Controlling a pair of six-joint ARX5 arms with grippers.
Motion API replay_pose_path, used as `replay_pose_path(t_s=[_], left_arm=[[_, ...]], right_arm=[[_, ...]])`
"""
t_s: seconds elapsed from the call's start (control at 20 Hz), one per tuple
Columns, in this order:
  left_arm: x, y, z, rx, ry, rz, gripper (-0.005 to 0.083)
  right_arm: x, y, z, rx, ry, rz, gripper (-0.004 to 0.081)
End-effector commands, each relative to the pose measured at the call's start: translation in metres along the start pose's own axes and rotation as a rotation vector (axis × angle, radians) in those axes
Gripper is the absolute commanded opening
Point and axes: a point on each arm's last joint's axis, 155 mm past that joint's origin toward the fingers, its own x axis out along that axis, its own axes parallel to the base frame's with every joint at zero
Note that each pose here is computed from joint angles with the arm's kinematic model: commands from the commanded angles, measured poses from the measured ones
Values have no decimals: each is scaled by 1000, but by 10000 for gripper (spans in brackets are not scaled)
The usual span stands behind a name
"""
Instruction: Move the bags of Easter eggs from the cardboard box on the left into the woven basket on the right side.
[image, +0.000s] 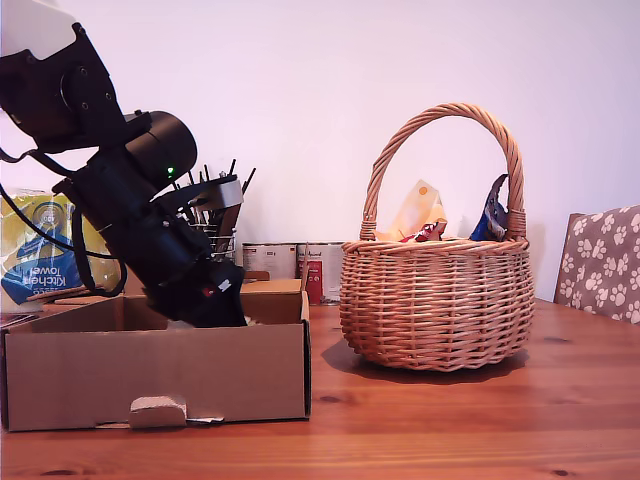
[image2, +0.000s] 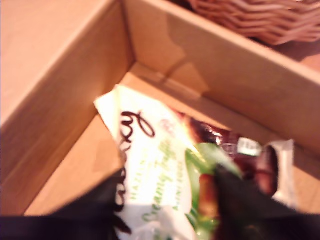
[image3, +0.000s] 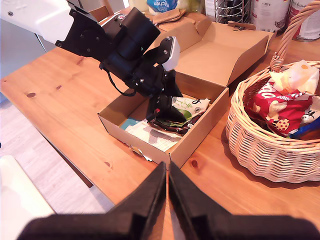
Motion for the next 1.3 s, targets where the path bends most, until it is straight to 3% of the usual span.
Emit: replay_pose_path(t_s=[0.0,0.45,0.65,0.9,1.05,1.25], left_arm=[[5,-7,-18,-9,48,-16,39],[-68,-12,35,37,-92,26,39],[-104,-46,81,19,-278,-108,40],[-114,-92,141,96,-491,-205,40],[-113,-109,177,146,-628,-180,40],[-93,-118,205,176,-752,-124,40]], right_arm=[[1,2,0,-2,-3,7,-12],[1,1,0,-3,-2,4,-12],[1,1,0,-3,-2,4,-12],[1,1,-2,-1,6,3,-12],[0,0,-7,-2,23,1,-12],[0,0,-9,-2,31,1,-12]])
